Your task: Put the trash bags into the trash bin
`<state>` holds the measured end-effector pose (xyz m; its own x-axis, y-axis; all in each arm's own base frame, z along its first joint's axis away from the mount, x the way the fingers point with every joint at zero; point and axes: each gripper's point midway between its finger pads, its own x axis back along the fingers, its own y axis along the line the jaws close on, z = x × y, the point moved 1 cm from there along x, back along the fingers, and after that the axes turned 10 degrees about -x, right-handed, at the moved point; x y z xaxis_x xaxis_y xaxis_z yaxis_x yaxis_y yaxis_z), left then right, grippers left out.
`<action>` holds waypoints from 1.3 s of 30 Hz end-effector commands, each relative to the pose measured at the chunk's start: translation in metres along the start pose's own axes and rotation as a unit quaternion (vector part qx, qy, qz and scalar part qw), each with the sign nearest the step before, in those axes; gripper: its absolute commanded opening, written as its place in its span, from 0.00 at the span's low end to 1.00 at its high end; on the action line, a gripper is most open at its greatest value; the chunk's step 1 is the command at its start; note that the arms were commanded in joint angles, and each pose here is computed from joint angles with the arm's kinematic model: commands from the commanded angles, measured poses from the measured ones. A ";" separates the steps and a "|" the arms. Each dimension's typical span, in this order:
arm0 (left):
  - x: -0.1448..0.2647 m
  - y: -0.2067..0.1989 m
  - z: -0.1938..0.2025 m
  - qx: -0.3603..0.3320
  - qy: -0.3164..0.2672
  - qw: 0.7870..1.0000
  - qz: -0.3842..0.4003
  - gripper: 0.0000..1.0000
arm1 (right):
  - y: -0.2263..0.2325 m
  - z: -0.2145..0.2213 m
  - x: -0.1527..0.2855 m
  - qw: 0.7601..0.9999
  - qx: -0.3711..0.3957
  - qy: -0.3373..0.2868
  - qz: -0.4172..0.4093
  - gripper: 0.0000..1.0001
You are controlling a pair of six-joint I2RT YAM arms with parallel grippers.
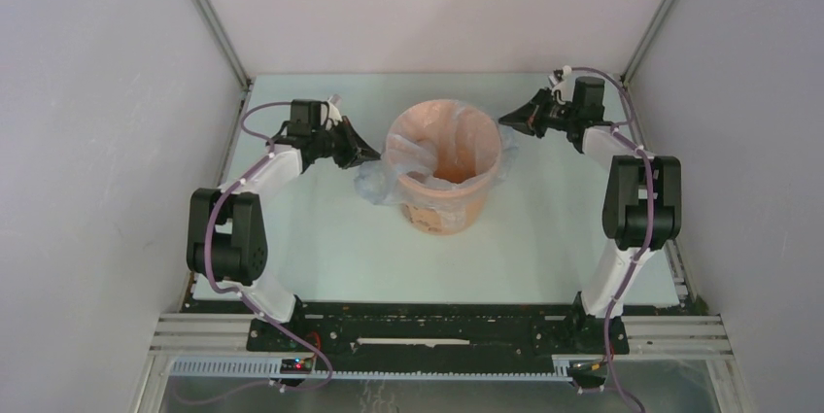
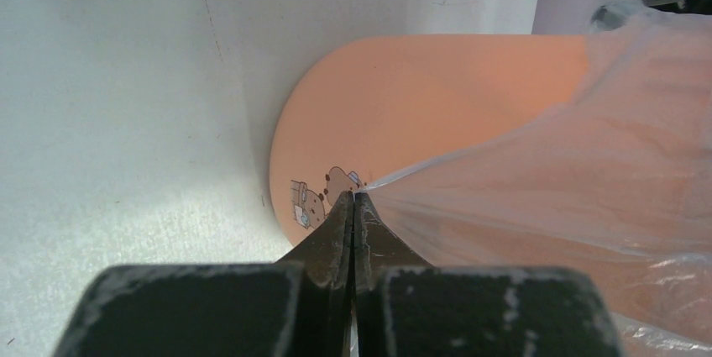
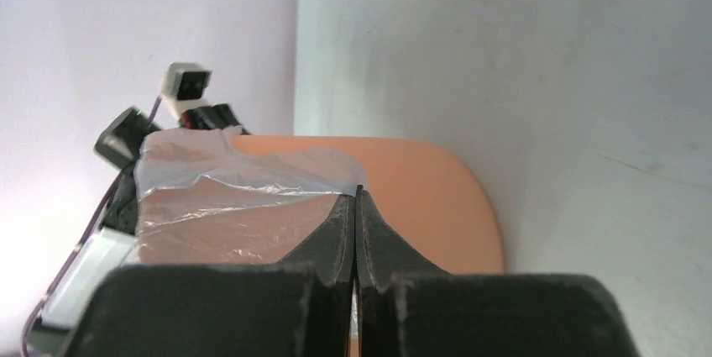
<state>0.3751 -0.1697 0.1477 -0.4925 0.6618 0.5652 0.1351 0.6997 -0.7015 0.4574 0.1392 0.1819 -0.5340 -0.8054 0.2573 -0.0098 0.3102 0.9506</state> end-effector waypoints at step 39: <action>0.093 -0.025 0.030 0.022 -0.062 0.997 -0.039 0.88 | -0.006 0.076 0.079 0.978 -0.114 0.007 0.175 0.71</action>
<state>0.3118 -0.1077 0.2222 -0.6571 0.4596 0.5975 0.0557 0.8201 -0.5695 0.3769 0.0992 0.1978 -0.5091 -0.6241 0.5927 0.3140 0.5065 0.8030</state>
